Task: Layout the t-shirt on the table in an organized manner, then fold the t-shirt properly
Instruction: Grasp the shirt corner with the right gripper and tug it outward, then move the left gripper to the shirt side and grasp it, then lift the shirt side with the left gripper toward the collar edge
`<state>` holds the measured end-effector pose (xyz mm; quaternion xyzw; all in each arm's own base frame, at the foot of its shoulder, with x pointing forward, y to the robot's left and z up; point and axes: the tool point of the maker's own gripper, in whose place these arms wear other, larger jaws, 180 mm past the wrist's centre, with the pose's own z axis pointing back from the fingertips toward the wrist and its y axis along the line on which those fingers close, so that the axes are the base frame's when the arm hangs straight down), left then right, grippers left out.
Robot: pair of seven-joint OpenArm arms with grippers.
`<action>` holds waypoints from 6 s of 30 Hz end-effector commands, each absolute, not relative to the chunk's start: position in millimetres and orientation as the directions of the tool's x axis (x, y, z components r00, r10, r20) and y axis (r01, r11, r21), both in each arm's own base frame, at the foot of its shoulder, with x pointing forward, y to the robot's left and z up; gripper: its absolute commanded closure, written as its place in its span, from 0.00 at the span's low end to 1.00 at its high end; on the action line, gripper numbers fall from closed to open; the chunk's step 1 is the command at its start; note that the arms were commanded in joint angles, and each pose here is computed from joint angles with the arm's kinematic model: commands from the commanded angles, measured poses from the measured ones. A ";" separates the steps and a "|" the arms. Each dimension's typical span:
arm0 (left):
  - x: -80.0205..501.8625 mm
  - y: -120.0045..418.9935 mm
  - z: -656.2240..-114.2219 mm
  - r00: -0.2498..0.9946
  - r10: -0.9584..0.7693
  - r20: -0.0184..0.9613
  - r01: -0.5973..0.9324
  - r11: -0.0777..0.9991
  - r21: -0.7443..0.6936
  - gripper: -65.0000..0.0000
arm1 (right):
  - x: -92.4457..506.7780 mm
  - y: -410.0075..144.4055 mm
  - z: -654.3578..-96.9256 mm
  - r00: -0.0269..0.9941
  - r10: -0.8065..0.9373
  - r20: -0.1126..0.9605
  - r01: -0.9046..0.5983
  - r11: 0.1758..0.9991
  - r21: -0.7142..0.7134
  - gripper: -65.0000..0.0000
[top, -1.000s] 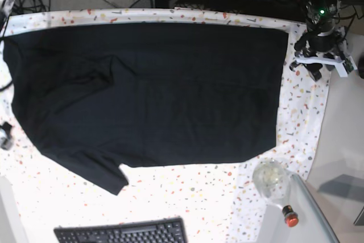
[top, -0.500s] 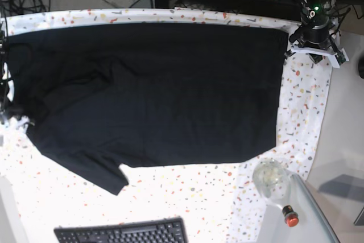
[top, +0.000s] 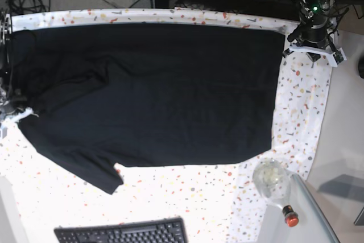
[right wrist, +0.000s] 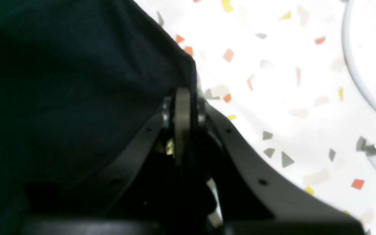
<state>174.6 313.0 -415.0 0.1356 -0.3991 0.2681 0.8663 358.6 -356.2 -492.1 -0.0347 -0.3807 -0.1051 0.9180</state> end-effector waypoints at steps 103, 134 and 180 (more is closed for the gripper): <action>373.0 306.0 -411.1 0.536 0.485 0.691 -0.485 0.847 -0.218 0.10 | 385.9 -259.2 -376.4 0.656 -0.280 0.701 0.109 0.954 0.279 1.00; 424.3 241.4 -428.4 0.660 0.186 0.728 -0.224 0.974 -0.046 1.00 | 378.4 -260.5 -383.4 0.669 -0.277 0.690 0.114 0.955 0.274 1.00; 262.7 240.8 -385.4 0.780 -0.090 0.620 -0.112 0.954 0.278 0.11 | 379.0 -259.8 -383.0 0.668 -0.278 0.690 0.113 0.955 0.275 1.00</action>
